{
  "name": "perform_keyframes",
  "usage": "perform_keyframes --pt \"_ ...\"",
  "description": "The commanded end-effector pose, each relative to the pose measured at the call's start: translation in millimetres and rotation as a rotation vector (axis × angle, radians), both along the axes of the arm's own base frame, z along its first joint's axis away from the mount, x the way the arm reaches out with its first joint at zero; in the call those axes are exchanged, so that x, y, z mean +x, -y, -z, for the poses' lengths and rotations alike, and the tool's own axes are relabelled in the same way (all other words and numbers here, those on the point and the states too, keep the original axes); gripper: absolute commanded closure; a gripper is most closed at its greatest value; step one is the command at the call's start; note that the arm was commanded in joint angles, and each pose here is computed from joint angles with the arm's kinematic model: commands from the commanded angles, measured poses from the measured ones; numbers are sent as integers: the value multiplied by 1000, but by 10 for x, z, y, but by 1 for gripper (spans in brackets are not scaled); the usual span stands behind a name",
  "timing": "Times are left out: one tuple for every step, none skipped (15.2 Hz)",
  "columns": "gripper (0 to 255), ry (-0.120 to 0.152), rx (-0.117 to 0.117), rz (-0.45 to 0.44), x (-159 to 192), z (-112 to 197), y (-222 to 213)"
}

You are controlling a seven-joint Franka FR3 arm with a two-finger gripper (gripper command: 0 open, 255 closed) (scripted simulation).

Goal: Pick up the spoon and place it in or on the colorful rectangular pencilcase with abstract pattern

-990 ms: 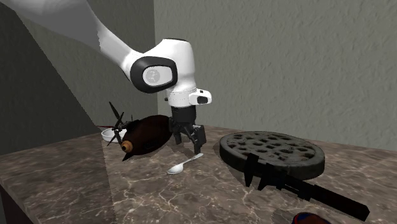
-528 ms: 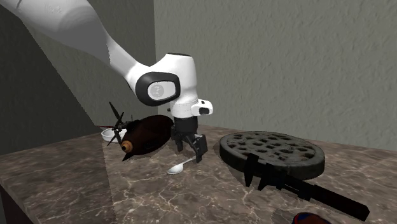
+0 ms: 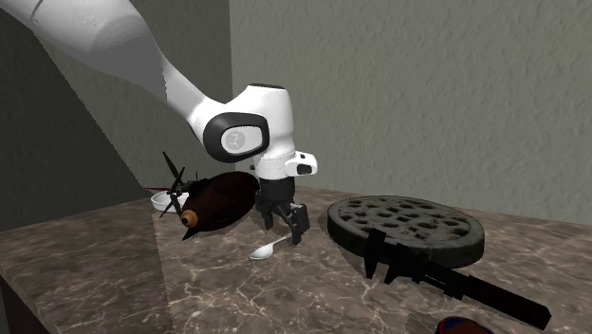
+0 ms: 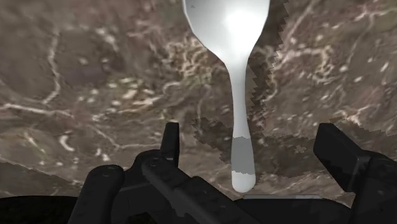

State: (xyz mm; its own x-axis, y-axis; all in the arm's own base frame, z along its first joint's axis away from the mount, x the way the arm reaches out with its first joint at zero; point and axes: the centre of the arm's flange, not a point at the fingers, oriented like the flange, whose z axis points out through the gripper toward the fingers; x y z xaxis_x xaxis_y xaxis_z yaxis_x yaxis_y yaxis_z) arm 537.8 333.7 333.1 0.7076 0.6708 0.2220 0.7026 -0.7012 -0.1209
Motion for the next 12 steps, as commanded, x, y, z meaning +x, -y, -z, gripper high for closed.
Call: perform_keyframes --pt "255 0 0 0 0 0 0" --pt "255 0 0 0 0 0 0" --pt "255 0 0 0 0 0 0" --pt "255 0 0 0 0 0 0" --pt "255 0 0 0 0 0 0" --pt "255 0 0 0 0 0 0" --pt "255 0 0 0 0 0 0" --pt "255 0 0 0 0 0 0" --pt "255 0 0 0 0 0 0" --pt "255 0 0 0 0 0 0" --pt "255 0 0 0 0 -52 0" --pt "255 0 0 0 -1 -105 0"
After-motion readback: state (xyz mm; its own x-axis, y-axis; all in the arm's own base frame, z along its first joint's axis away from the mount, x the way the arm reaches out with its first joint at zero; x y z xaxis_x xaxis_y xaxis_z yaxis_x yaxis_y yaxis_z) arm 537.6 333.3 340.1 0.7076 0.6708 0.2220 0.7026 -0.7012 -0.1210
